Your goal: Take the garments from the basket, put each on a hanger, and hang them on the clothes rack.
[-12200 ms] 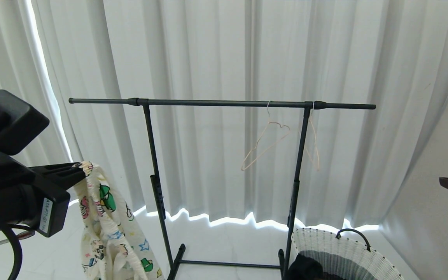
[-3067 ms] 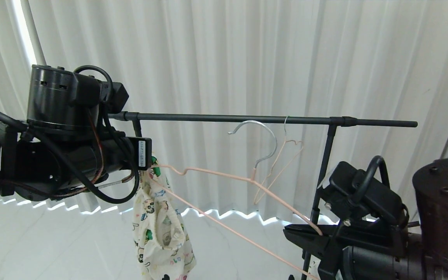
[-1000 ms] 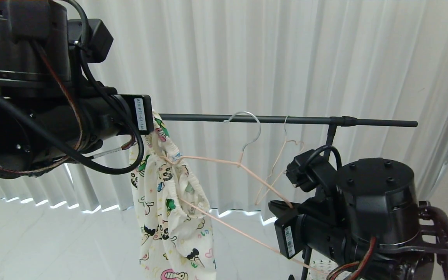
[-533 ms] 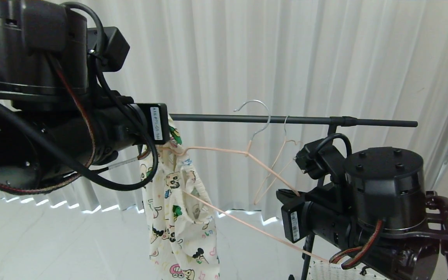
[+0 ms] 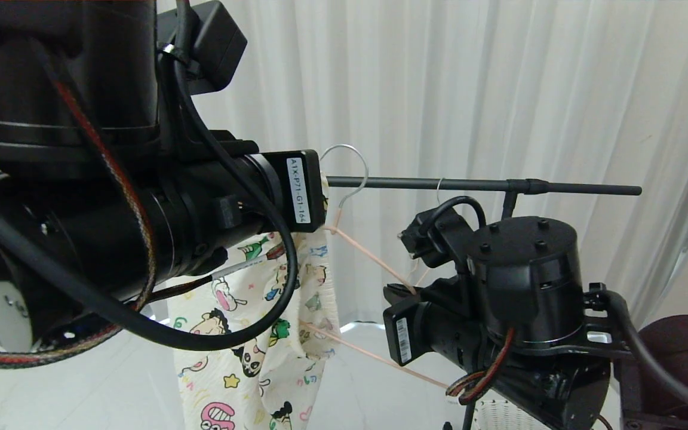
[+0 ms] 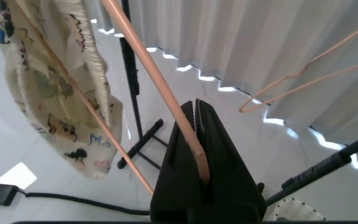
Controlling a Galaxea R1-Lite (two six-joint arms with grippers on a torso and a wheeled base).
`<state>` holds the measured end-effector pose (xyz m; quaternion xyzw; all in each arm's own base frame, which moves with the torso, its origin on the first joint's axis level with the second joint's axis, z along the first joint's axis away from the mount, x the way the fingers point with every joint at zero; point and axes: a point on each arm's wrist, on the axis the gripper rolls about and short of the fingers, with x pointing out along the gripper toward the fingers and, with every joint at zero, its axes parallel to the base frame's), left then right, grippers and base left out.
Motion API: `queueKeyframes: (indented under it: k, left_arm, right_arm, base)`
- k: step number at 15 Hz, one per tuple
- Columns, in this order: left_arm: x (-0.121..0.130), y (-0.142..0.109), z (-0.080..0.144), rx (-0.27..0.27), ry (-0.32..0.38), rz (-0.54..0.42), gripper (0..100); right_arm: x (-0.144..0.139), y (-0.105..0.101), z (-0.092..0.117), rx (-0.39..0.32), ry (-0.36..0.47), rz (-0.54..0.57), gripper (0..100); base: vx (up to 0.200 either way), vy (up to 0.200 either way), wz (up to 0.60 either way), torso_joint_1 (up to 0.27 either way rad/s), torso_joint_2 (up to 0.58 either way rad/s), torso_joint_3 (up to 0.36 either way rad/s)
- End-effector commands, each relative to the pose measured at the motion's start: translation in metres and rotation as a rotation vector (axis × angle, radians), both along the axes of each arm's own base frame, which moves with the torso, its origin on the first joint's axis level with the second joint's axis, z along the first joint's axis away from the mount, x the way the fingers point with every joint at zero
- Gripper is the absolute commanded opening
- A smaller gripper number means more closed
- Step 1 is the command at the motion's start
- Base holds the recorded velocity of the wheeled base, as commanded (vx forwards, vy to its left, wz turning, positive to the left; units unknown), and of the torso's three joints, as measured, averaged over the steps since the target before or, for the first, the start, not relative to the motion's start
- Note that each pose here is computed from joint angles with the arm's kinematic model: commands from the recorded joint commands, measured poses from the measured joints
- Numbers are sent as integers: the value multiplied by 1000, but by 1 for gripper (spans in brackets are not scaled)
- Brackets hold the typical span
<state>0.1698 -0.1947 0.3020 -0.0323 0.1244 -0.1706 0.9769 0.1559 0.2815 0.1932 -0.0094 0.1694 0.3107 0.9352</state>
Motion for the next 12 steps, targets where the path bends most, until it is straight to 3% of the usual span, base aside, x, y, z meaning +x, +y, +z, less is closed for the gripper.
queueKeyframes:
  k: [1, 6, 7, 9, 12]
  left_arm:
    - [-5, -5, 0, -9, 4, -23, 0]
    - [-5, -4, -2, -2, 8, -22, 0]
    - [-4, -4, -3, -1, 9, -19, 100]
    - [-4, -3, -2, 5, 4, -16, 100]
    - [15, 13, -1, 147, -52, 86, 100]
  right_arm:
    - [5, 10, -7, -14, 8, 1, 0]
    - [5, 10, -6, 0, 7, -26, 0]
    - [6, 10, -4, 6, -1, -39, 0]
    - [6, 10, -2, 27, -12, -40, 0]
    - [9, 5, 8, 62, -43, -83, 0]
  base:
    - [0, 0, 0, 0, 0, 0]
    - [0, 0, 0, 0, 0, 0]
    - [0, 0, 0, 0, 0, 0]
    - [0, 0, 0, 0, 0, 0]
    - [0, 0, 0, 0, 0, 0]
